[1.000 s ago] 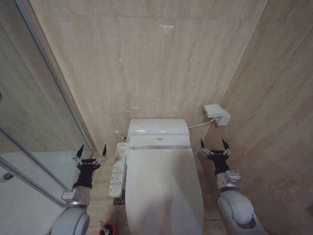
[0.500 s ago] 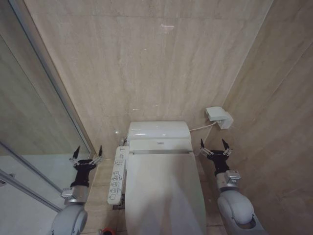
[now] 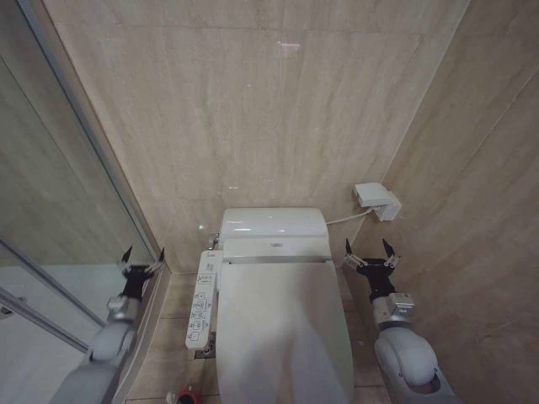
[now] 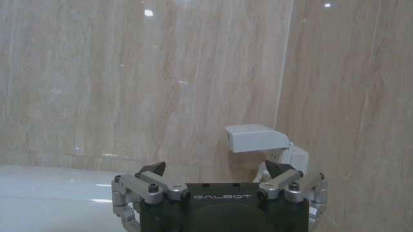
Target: Open the toilet lid, clean the toilet bowl with a toilet brush, close the toilet lid, and flush.
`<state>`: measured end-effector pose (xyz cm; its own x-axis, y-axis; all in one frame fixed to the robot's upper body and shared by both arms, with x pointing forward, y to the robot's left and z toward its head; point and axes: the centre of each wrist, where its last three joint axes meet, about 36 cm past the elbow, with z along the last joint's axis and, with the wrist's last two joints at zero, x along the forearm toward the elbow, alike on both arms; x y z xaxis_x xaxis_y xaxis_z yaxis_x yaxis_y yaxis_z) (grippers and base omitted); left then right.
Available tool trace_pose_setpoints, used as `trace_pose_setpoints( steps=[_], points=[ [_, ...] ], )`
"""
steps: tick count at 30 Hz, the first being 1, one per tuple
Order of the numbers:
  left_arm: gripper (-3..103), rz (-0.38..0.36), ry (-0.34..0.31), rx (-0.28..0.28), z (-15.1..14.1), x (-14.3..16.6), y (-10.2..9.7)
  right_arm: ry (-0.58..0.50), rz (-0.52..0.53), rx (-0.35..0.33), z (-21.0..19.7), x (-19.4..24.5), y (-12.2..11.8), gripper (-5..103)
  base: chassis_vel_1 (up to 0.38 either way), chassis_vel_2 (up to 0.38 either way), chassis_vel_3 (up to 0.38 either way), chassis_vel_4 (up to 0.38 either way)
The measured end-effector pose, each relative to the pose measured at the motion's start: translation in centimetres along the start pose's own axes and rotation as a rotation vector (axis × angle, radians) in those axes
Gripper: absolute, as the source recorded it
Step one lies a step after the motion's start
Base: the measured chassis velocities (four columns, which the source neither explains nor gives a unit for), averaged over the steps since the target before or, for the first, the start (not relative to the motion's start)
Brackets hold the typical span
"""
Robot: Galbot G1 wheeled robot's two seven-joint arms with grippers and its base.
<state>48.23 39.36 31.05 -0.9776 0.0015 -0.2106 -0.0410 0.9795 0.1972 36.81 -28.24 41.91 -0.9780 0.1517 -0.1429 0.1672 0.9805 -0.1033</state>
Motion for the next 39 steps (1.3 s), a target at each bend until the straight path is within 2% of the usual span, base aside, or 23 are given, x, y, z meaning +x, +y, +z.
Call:
trace_pose_setpoints(
  steps=[3,7,8,9,10,11,16,17,20,23,24,25,31,32,39],
  points=[
    [100,0.042,-0.006,-0.011,0.2,-0.6,0.4,0.0,0.0,0.0,0.0,0.0,0.0,100,0.0,0.0,0.0,0.0],
    [100,0.196,-0.033,-0.063,1.9,-2.8,0.4,0.0,0.0,0.0,0.0,0.0,0.0,100,0.0,0.0,0.0,0.0],
    [100,0.196,-0.033,-0.063,1.9,-2.8,0.4,0.0,0.0,0.0,0.0,0.0,0.0,100,0.0,0.0,0.0,0.0],
    [100,0.242,-0.042,-0.093,2.3,-3.5,0.5,0.0,0.0,0.0,0.0,0.0,0.0,100,0.0,0.0,0.0,0.0],
    [86,0.294,-0.05,-0.124,2.7,-4.2,0.5,0.0,0.0,0.0,0.0,0.0,0.0,100,0.0,0.0,0.0,0.0],
    [86,0.327,-0.053,-0.14,2.8,-4.8,0.5,0.0,0.0,0.0,0.0,0.0,0.0,100,0.0,0.0,0.0,0.0],
    [86,0.386,-0.06,-0.154,2.9,-6.0,-0.5,0.0,0.0,0.0,0.0,0.0,0.0,100,0.0,0.0,0.0,0.0],
    [59,0.398,-0.065,-0.153,2.8,-6.3,-1.0,0.0,0.0,0.0,0.0,0.0,0.0,100,0.0,0.0,0.0,0.0],
    [59,0.415,-0.075,-0.15,2.6,-6.5,-1.7,0.0,0.0,0.0,0.0,0.0,0.0,100,0.0,0.0,0.0,0.0],
    [59,0.477,-0.088,-0.155,2.5,-6.6,-2.3,0.0,0.0,0.0,0.0,0.0,0.0,100,0.0,0.0,0.0,0.0],
    [59,0.477,-0.088,-0.155,2.5,-6.6,-2.3,0.0,0.0,0.0,0.0,0.0,0.0,100,0.0,0.0,0.0,0.0],
    [32,0.502,-0.092,-0.164,2.6,-6.6,-2.3,0.0,0.0,0.0,0.0,0.0,0.0,100,0.0,0.0,0.0,0.0],
    [32,0.559,-0.089,-0.207,3.0,-6.9,-1.5,0.0,0.0,0.0,0.0,0.0,0.0,100,0.0,0.0,0.0,0.0],
    [5,0.565,-0.088,-0.216,3.1,-7.1,-1.3,0.0,0.0,0.0,0.0,0.0,0.0,100,0.0,0.0,0.0,0.0],
    [5,0.58,-0.09,-0.236,3.1,-7.9,-0.8,0.0,0.0,0.0,0.0,0.0,0.0,100,0.0,0.0,0.0,0.0]
  ],
)
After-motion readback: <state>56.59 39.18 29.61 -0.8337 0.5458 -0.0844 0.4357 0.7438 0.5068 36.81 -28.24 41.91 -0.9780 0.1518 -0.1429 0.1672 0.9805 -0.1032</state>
